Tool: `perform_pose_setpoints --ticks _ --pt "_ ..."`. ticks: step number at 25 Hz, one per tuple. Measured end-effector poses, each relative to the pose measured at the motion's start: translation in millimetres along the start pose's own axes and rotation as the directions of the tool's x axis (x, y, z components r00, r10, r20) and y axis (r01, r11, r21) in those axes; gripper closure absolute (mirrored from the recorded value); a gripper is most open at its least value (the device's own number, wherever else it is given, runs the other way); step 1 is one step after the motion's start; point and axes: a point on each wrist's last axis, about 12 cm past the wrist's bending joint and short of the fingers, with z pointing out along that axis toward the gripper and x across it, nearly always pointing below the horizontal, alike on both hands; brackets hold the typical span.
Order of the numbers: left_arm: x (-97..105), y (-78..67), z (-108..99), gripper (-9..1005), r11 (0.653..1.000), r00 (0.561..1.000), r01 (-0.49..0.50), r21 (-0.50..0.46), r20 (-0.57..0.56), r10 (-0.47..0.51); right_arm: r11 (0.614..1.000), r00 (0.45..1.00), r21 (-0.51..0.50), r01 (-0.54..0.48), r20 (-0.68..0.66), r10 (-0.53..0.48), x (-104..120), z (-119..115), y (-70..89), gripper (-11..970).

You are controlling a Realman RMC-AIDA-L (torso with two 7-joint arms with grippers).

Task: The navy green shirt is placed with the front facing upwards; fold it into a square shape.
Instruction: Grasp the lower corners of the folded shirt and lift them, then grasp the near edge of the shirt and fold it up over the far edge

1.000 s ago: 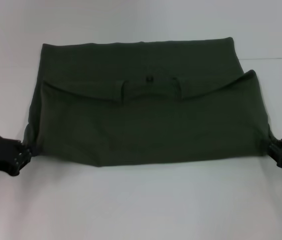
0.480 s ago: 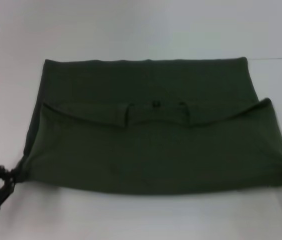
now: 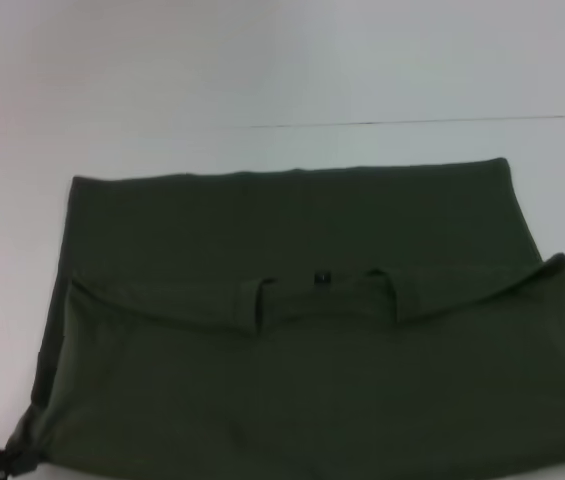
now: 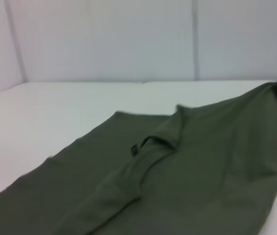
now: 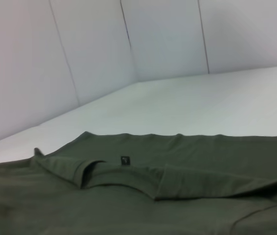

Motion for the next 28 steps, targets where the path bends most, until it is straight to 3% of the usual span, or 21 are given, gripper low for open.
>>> perform_pose_setpoints --ticks 7,15,18,28 --pt "3 -18.4 -15 957 1.0 1.0 0.018 0.01 0.006 -0.018 1.0 1.0 -0.012 0.019 0.006 -0.019 5 -20 11.1 894" --pt "1 -10.5 -13 956 0.998 0.999 0.051 -0.024 0.009 -0.051 1.0 0.999 -0.014 0.022 0.033 -0.021 -7 -22 5.1 895" --pt "3 -2.6 -14 956 0.99 0.994 0.108 -0.091 0.035 -0.105 1.0 0.998 -0.008 -0.019 0.056 0.02 -14 -14 -1.9 895" --pt "2 11.9 -7 956 0.97 0.986 0.156 -0.187 0.093 -0.141 0.984 0.982 -0.031 -0.173 0.077 0.175 -57 20 -35.8 894"
